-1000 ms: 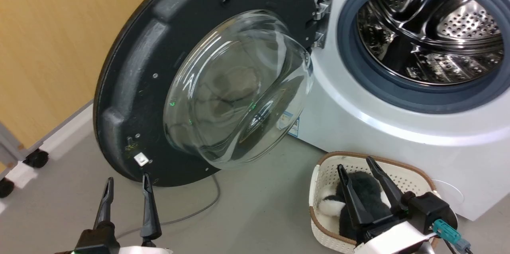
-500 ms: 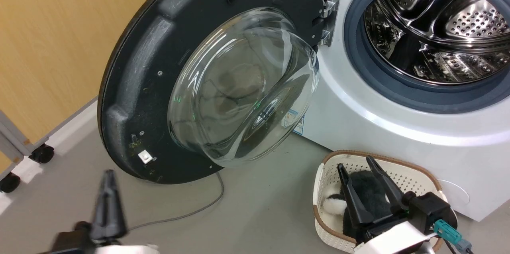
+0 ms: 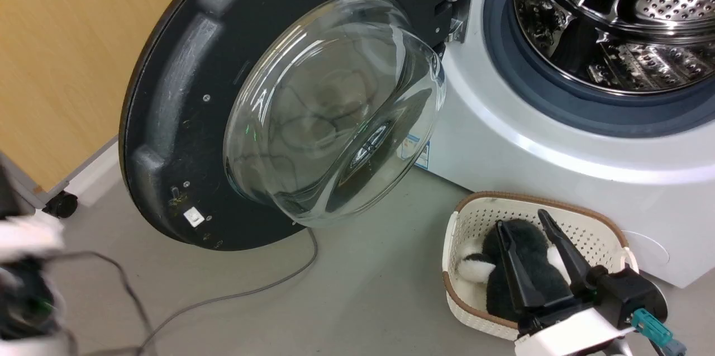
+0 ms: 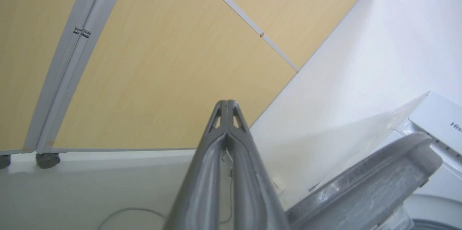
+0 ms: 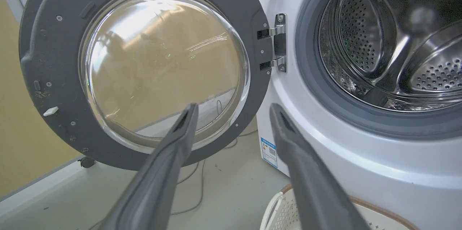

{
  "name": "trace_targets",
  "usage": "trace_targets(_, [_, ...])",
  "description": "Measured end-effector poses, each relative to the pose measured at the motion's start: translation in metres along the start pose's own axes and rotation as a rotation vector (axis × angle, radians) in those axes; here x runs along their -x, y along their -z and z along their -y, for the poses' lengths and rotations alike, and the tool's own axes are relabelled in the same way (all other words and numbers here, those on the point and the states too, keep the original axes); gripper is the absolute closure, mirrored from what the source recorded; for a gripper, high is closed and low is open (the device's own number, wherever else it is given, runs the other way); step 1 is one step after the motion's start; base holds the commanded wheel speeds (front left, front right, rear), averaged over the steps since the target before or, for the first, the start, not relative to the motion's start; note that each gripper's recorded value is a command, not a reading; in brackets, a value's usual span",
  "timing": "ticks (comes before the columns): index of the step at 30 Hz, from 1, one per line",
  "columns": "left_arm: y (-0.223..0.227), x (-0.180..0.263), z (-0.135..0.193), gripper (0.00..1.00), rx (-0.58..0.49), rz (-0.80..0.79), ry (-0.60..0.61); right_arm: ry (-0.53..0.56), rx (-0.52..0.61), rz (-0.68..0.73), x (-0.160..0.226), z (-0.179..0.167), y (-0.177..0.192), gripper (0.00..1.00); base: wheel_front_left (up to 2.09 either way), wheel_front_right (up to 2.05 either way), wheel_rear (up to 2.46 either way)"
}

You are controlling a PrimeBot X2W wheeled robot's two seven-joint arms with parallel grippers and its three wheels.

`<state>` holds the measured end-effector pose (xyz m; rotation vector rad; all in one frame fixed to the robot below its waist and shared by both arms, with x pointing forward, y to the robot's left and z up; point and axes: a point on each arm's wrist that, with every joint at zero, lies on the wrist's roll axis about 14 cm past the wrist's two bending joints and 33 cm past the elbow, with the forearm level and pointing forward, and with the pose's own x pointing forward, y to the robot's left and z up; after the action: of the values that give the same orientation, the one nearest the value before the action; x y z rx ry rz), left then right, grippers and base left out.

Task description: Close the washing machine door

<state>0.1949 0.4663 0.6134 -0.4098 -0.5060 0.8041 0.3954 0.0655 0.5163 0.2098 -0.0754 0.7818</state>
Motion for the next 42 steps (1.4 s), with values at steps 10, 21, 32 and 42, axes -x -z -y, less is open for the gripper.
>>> trace_targets(10, [0.008, -0.063, -0.021, 1.00, 0.450, -0.130, -0.093, 0.049, 0.000, -0.019, 0.008, 0.020, 0.010, 0.00, 0.00, 0.00, 0.00])
trace_targets(21, [0.086, -0.051, 0.013, 1.00, 0.649, -0.575, -0.043, 0.091, 0.016, -0.018, 0.017, 0.034, 0.007, 0.00, 0.00, 0.00, 0.00])
trace_targets(32, [0.117, -0.002, 0.043, 1.00, 0.690, -0.852, 0.099, 0.105, 0.029, 0.012, 0.022, 0.033, -0.007, 0.00, 0.00, 0.00, 0.00])
trace_targets(42, [0.137, 0.061, 0.088, 1.00, 0.774, -1.093, 0.269, 0.180, 0.041, 0.058, 0.035, 0.046, -0.027, 0.00, 0.00, 0.00, 0.00])
